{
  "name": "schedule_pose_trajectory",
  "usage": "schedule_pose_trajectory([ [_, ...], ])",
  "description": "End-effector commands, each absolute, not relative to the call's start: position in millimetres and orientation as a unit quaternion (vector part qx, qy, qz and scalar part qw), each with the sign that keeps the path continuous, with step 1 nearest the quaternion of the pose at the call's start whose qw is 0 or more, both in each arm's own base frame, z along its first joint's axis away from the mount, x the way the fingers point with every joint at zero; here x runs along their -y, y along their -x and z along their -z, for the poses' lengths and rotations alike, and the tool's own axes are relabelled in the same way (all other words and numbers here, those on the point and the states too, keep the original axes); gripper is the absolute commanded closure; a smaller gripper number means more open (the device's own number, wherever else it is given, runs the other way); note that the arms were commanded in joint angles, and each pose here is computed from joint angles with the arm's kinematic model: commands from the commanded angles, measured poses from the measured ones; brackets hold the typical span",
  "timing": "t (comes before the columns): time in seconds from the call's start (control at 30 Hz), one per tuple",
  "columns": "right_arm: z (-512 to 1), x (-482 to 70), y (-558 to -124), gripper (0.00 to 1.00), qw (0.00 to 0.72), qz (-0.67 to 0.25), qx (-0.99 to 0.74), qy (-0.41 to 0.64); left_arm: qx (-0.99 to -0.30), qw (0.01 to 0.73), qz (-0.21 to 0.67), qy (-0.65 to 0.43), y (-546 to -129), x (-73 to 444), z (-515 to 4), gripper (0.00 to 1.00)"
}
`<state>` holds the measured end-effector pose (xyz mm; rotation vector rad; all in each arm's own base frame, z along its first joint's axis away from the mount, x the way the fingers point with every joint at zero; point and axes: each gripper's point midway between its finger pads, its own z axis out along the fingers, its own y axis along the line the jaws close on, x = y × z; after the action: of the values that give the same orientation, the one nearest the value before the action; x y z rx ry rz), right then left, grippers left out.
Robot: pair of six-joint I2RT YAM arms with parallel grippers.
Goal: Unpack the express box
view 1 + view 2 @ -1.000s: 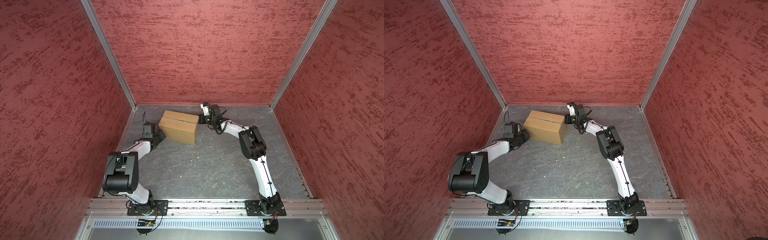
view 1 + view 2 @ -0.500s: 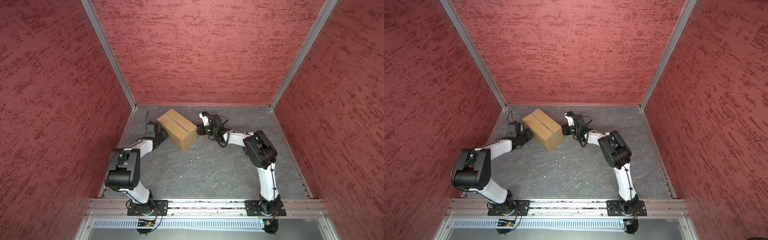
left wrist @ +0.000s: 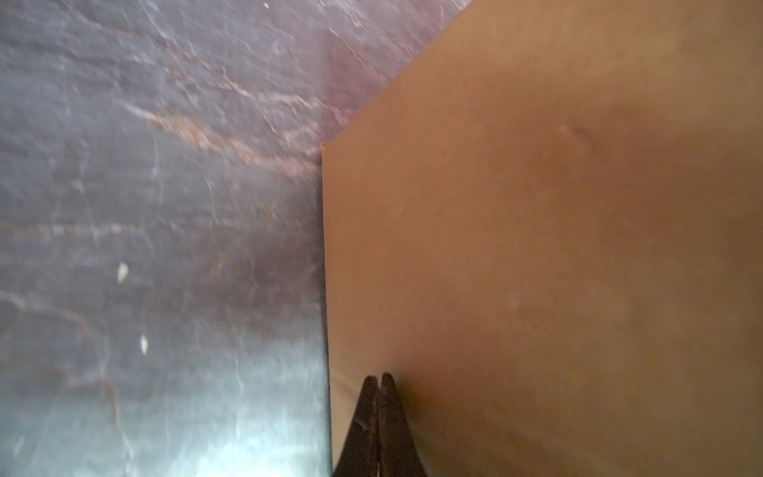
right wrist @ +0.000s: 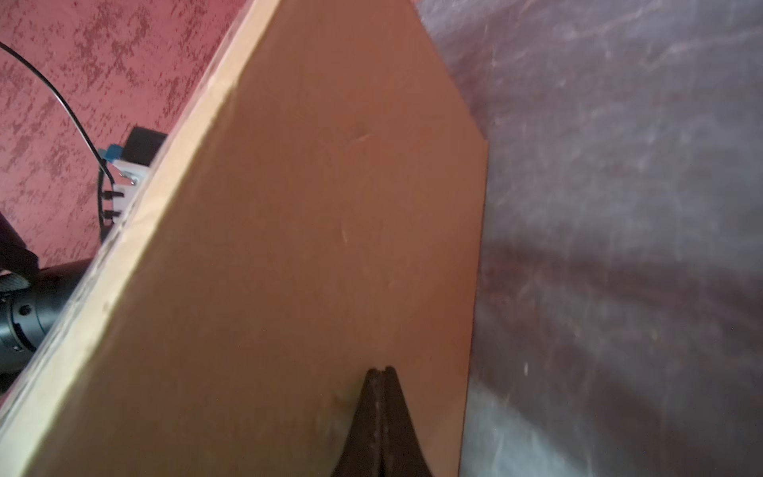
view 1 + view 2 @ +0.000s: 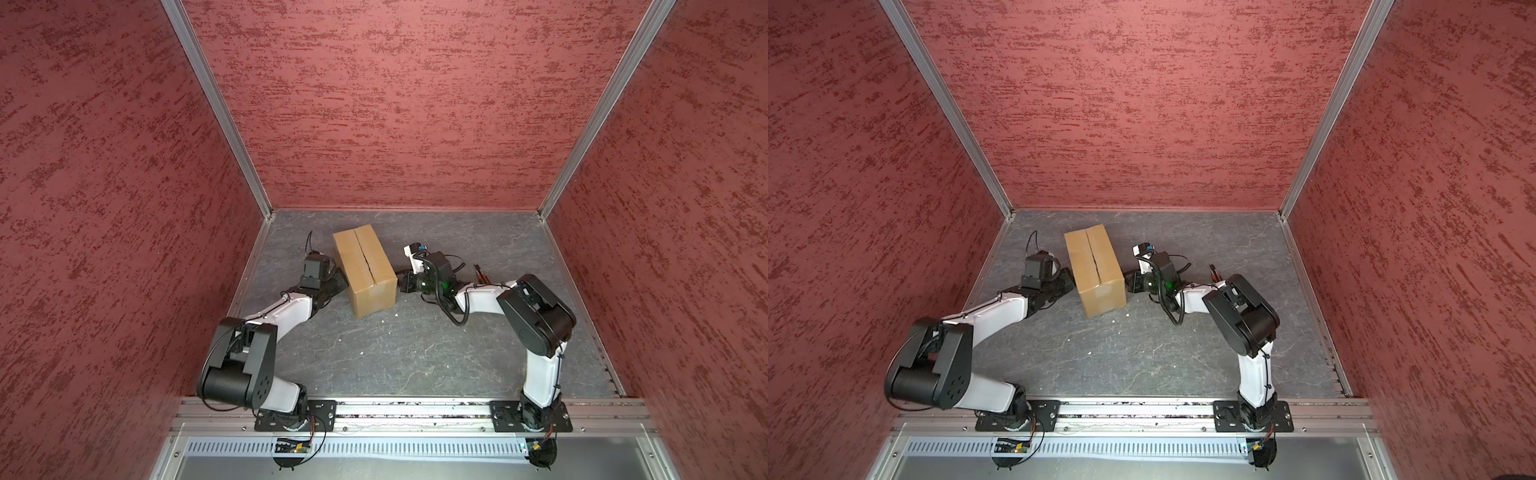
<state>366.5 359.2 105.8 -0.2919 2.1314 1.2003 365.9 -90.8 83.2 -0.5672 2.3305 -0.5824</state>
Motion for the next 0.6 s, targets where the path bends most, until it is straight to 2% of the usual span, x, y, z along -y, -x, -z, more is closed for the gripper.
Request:
schedule_pose_trajectory([
  [0.0,-136.8,-370.7,-342.0,0.98,0.356,-0.484,-0.790,0.124,-0.893,0.318,0.254,0.192,-342.5,113.7,-91.0,0.95],
  [0.23,-123.8,-354.9,-301.7,0.96,0.349,-0.463,-0.808,0.111,-0.900,0.302,0.265,0.171,-291.4,135.3,-89.4,0.95],
  [0.57,-126.2,-315.3,-273.4,0.92,0.365,-0.427,-0.824,0.079,-0.911,0.272,0.264,0.160,-242.7,140.3,-75.2,0.94],
])
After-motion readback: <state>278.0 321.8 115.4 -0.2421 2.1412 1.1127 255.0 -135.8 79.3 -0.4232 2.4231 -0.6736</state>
